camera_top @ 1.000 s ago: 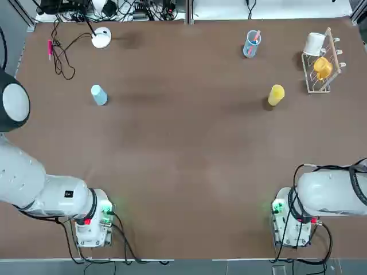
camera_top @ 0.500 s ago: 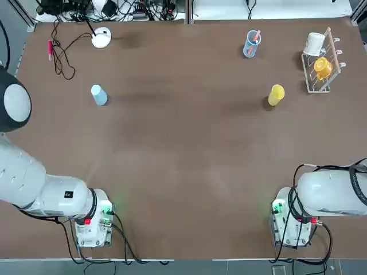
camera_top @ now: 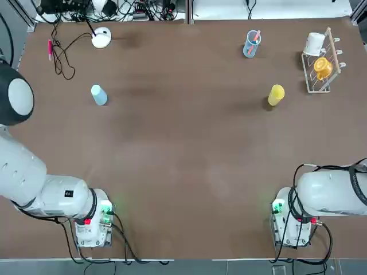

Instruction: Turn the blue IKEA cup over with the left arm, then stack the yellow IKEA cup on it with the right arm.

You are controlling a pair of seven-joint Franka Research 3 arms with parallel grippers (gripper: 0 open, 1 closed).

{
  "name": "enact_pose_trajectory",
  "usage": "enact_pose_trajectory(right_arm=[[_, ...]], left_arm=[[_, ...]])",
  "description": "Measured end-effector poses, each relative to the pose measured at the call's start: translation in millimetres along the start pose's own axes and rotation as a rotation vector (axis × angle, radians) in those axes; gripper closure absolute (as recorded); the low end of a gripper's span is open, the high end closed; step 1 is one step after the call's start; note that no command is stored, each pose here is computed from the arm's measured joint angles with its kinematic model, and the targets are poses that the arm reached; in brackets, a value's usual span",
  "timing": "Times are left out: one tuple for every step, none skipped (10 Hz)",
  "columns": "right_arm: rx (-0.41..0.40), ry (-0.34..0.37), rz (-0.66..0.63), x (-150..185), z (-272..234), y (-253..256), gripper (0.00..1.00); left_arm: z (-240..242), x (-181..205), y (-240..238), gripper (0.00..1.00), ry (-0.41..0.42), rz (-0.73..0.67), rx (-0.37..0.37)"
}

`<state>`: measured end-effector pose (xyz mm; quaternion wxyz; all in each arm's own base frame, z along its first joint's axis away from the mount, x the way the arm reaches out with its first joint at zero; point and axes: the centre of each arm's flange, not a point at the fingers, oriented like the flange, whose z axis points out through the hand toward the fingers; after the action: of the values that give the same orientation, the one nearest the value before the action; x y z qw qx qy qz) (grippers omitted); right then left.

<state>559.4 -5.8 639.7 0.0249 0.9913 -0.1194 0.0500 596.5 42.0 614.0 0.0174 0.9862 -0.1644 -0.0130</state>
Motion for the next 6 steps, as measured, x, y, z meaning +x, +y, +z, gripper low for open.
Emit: enact_pose_trajectory(right_arm=[[0.000, 0.000, 0.000, 0.0, 0.1, 0.0, 0.00], [0.000, -0.001, 0.000, 0.0, 0.3, -0.1, 0.00], [0.000, -0.001, -0.001, -0.1, 0.5, -0.4, 0.00], [0.000, -0.002, -0.001, -0.1, 0.6, -0.5, 0.00], [0.000, -0.002, -0.001, -0.1, 0.7, -0.5, 0.00], [0.000, -0.002, -0.001, -0.1, 0.7, -0.5, 0.00]], left_arm=[[-0.9, -9.0, -20.3, 0.01, 0.021, 0.029, -0.038], [-1.2, -21.6, -43.9, 0.00, 0.051, 0.043, -0.100], [2.4, -36.1, -63.8, 0.00, 0.063, 0.074, -0.178], [10.5, -45.3, -77.2, 0.00, 0.077, 0.117, -0.260], [20.9, -49.6, -91.2, 0.01, 0.105, 0.172, -0.323], [31.9, -52.2, -105.5, 0.01, 0.135, 0.242, -0.359]])
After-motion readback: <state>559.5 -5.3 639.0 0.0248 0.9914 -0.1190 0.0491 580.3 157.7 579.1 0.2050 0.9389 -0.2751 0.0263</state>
